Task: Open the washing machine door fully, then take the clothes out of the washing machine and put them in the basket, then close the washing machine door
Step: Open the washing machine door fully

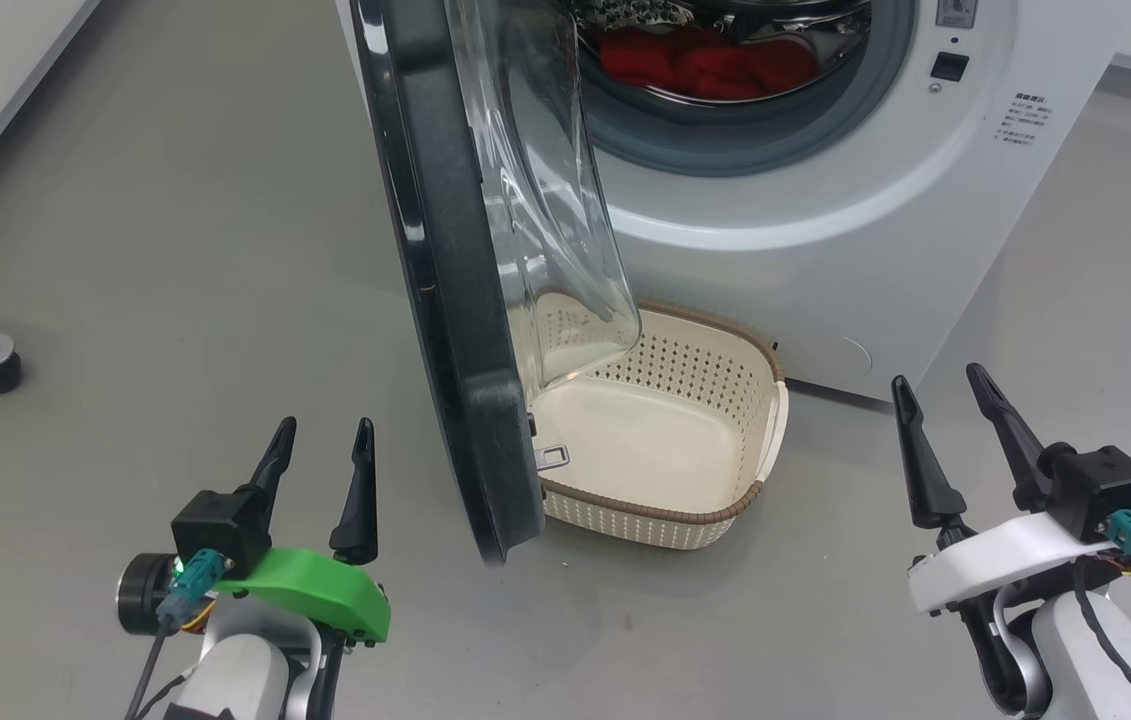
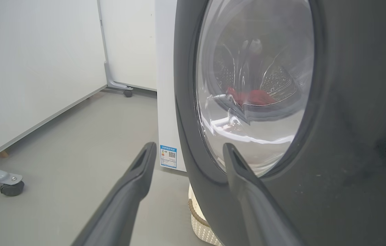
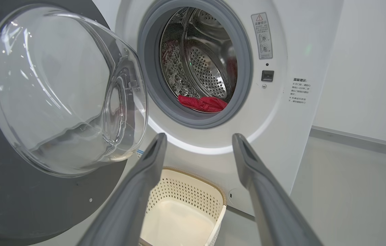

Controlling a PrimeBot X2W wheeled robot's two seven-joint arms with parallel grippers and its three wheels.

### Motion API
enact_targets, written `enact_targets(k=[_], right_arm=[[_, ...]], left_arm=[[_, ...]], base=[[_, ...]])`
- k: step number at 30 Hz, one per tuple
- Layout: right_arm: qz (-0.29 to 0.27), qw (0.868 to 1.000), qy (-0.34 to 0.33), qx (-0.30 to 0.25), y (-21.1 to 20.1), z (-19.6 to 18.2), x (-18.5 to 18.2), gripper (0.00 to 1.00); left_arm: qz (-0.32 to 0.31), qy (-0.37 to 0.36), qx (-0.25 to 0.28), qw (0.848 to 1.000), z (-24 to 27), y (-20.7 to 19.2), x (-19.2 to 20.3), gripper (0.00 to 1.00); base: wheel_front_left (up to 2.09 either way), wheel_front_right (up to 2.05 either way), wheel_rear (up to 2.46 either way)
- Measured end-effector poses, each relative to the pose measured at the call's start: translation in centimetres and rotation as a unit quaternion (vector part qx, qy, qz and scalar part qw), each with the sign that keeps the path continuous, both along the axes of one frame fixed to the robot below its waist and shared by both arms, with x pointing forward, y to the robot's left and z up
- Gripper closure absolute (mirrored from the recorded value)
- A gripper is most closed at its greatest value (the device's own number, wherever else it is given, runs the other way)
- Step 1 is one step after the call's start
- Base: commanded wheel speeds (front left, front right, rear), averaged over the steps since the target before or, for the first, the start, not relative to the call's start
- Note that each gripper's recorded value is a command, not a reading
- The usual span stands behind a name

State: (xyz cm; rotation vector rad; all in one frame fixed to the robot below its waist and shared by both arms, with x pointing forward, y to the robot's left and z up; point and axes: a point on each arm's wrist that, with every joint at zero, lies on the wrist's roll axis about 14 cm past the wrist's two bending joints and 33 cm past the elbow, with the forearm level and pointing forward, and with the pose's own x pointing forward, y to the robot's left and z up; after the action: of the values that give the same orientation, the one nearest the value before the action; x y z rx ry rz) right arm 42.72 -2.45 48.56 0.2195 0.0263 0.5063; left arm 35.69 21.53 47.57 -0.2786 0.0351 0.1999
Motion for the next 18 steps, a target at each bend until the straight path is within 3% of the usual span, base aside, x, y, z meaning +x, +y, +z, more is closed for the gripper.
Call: enact_targets(k=[4,5,6,18], right_arm=[[-0.005,1.000,-0.001,0.001,-0.09,0.11,0.00,0.00],[-0.006,1.000,-0.001,0.001,-0.12,0.09,0.00,0.00],[-0.006,1.000,-0.002,0.000,-0.15,0.12,0.03,0.00],[0.000,1.000,-0.006,-0.011,0.02,-0.05,-0.13,0.00]], left_arm=[[0.001,0.001,0.000,1.000,-0.04,0.08,-0.15,0.00],[0.001,0.001,0.000,1.000,-0.08,0.07,-0.19,0.44],[0.001,0.002,0.000,1.000,-0.10,0.07,-0.22,1.00],[0.006,-0.008,0.003,1.000,0.53,0.43,-0.30,1.00]], base=[[0.00,0.00,0.00],[0.00,0.00,0.00],[0.00,0.00,0.00],[0.00,0.00,0.00]])
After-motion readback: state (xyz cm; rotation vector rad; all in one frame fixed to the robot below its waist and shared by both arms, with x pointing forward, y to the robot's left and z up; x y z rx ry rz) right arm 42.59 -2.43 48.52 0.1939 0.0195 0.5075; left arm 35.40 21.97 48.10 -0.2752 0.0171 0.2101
